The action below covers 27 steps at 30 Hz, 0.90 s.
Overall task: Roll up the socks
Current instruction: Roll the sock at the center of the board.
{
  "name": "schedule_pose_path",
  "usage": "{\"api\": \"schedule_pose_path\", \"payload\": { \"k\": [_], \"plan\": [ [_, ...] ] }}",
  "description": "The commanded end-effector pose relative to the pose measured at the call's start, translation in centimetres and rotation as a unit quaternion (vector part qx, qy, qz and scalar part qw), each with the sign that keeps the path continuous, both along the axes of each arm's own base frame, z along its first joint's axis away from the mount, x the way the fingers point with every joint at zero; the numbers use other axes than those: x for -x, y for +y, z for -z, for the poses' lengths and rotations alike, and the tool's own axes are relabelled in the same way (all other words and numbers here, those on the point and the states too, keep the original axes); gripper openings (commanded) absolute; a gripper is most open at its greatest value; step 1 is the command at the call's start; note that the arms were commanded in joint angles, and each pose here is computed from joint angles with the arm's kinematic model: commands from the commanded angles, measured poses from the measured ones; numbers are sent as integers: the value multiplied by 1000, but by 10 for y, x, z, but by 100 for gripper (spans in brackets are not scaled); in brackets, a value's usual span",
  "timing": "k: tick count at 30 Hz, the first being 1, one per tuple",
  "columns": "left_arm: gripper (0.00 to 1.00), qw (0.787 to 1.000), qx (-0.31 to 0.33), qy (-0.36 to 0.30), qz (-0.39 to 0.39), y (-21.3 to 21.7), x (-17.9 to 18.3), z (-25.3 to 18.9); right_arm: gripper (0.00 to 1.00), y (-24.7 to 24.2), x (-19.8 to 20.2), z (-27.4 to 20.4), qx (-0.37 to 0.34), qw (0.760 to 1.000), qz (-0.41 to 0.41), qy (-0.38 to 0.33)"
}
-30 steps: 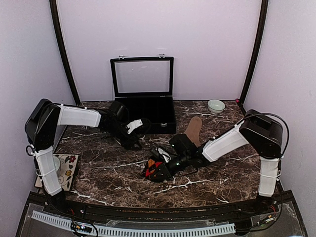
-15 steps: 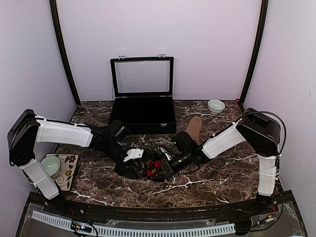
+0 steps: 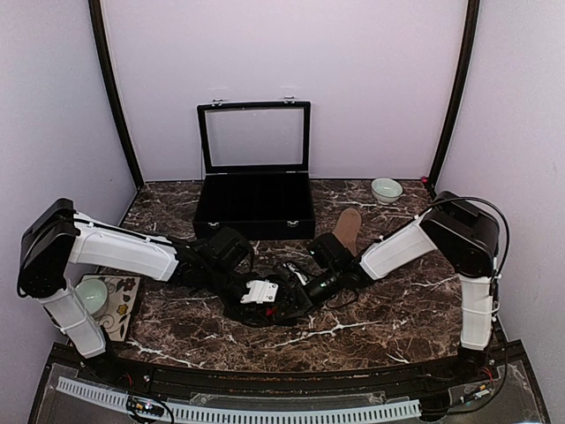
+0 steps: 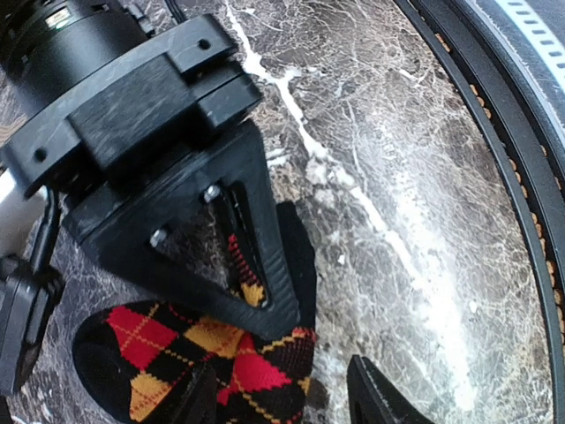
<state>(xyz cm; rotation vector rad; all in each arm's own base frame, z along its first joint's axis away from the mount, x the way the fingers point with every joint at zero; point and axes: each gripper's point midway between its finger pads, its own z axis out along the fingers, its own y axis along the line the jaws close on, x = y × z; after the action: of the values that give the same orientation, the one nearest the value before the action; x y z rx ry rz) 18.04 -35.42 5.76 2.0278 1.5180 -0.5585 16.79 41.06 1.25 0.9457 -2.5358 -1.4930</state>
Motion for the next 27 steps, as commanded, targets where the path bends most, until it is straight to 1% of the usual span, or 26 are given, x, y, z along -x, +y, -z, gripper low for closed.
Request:
{"api": "schedule_pose_path", "payload": {
  "k": [1,5,9,11,16,20,25,27],
  "plan": [
    [51,1000,-3,-24,5,-12,-4,6,0,-101,54,99,278,953,33,118],
    [43,999,-30,-17,-3,-11,-5,23,0,-99,51,99,273,954,44,114],
    [34,998,-50,-25,-21,-6,-12,38,0,-97,50,100,264,956,53,114],
    [33,997,-60,-23,-30,-2,-14,44,0,-96,50,99,259,958,54,112],
    [32,995,-83,-13,-48,8,-17,57,5,-94,46,96,252,961,59,100],
    [25,993,-98,13,-62,20,-19,65,12,-90,40,88,238,966,60,80],
    [12,990,-110,61,-63,25,-16,65,27,-82,23,65,204,977,62,18],
    [10,988,-119,74,-61,27,-14,67,33,-80,13,53,189,980,67,-7]
  ]
}}
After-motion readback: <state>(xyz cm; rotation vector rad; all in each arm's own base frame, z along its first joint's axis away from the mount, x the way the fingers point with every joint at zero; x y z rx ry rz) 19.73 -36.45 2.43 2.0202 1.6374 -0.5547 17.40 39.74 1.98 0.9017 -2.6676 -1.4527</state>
